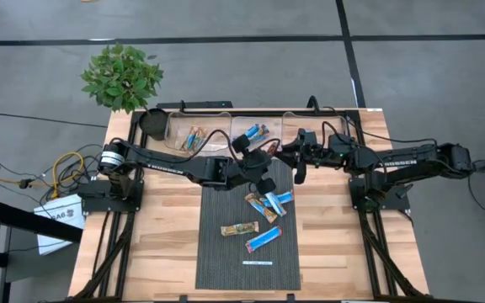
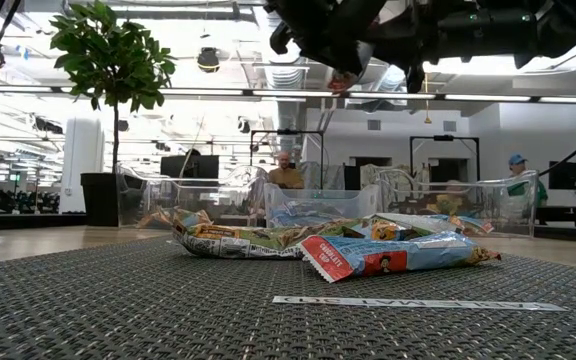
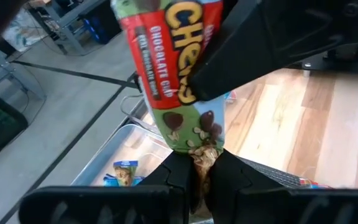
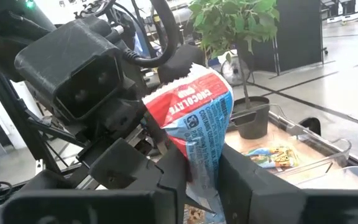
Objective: Pick and place Granola Bars by type
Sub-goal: Put the red granola bar into the right transparent bin
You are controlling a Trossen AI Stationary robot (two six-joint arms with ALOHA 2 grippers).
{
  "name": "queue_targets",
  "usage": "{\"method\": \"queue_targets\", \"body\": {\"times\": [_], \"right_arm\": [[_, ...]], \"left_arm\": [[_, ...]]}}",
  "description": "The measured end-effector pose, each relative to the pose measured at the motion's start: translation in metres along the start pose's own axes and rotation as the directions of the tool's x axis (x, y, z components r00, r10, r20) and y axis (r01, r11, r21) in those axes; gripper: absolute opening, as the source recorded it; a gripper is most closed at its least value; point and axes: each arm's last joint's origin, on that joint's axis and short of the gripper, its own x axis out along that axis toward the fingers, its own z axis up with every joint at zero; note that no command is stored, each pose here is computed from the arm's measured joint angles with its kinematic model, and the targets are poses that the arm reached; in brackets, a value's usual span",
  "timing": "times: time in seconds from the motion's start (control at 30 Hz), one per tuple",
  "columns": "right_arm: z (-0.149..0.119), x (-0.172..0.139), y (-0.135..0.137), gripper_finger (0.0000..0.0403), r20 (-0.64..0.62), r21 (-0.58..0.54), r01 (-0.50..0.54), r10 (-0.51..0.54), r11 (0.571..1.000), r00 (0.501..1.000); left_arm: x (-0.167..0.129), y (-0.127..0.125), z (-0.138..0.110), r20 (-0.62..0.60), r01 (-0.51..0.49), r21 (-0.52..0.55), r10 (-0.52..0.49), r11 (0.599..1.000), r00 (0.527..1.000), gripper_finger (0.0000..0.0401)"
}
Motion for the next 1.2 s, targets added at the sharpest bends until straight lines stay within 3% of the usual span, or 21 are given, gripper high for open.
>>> {"method": "queue_targets", "body": {"times": [0.23, 0.6, 0.8, 1.2], "right_arm": [[0.000, 0.000, 0.000, 0.0037, 0.000, 0.000, 0.000, 0.000, 1.000, 1.000], [0.000, 0.000, 0.000, 0.0029, -0.001, -0.003, -0.001, 0.001, 1.000, 1.000], [-0.001, 0.000, -0.005, 0.0028, -0.019, -0.025, 0.029, -0.030, 0.999, 0.999], [-0.011, -0.006, -0.038, 0.0027, -0.159, -0.016, 0.198, -0.198, 0.980, 0.967]], "left_arm": [[0.000, -0.001, 0.000, -0.002, 0.033, 0.005, -0.033, 0.999, 0.999, 0.0050], [0.001, 0.000, 0.000, -0.005, 0.034, 0.007, -0.034, 0.999, 0.999, 0.0190], [0.001, 0.001, -0.003, -0.026, 0.032, 0.035, -0.031, 0.999, 0.999, 0.0246], [0.000, 0.005, -0.020, -0.168, -0.021, 0.162, 0.048, 0.987, 0.985, 0.0286]]}}
